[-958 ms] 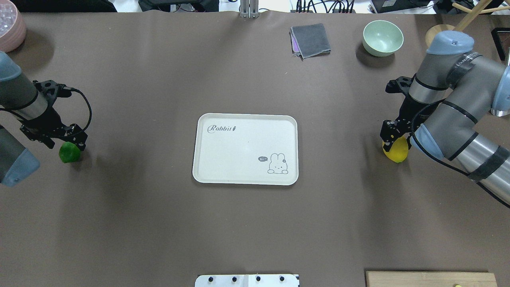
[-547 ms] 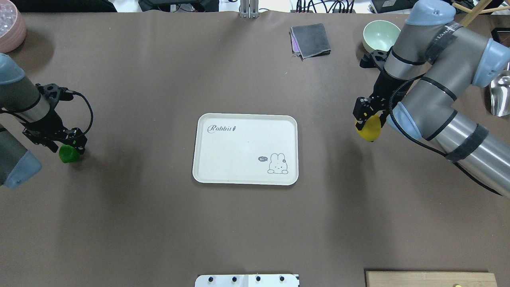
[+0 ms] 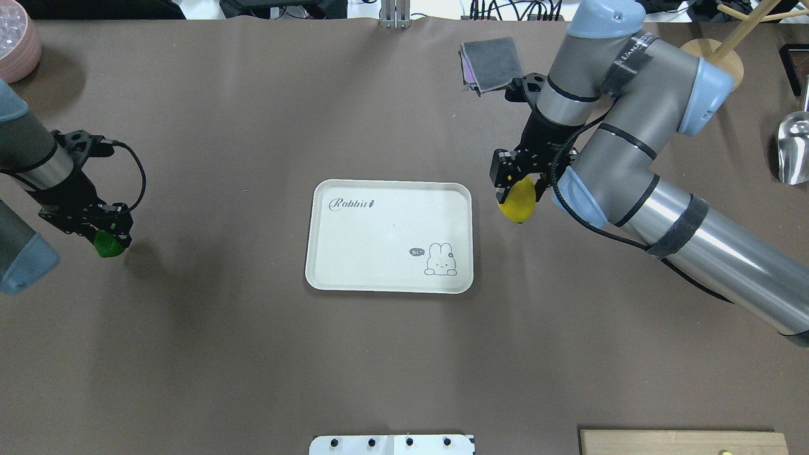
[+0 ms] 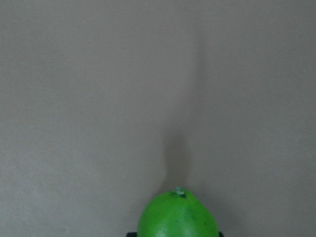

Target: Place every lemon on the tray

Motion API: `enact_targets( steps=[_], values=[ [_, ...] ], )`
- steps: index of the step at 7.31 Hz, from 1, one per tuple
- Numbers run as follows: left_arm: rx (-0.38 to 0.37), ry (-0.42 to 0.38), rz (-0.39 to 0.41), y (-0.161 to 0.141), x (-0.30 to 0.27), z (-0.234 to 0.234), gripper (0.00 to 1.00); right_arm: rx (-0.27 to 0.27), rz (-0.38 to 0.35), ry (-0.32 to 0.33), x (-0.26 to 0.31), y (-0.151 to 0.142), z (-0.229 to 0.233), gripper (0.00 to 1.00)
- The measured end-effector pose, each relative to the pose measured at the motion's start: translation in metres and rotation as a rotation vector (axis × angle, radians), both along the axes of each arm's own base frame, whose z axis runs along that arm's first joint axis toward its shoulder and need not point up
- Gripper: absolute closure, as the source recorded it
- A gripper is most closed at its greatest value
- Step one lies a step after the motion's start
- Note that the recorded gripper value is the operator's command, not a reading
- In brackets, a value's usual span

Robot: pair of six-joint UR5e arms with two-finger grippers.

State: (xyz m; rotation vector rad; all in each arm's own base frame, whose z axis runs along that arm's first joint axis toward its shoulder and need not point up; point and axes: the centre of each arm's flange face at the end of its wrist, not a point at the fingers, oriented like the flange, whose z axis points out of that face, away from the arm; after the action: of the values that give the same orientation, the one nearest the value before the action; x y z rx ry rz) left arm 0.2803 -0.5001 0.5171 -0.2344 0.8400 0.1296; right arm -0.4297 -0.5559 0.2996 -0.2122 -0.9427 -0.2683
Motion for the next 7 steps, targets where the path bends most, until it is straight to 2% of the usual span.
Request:
enact_targets(
  steps=[3,7],
  values=[
    [-0.001,0.033,-0.022,0.002,-0.020,-0.059,1.00,0.030,-0.006,-0.016,-0.045,0.002,-0.017,0.75],
    [0.034,0.072,-0.003,-0.030,0.019,-0.110,1.00,-0.049,-0.034,0.007,-0.091,-0.013,-0.026,0.74]
  ],
)
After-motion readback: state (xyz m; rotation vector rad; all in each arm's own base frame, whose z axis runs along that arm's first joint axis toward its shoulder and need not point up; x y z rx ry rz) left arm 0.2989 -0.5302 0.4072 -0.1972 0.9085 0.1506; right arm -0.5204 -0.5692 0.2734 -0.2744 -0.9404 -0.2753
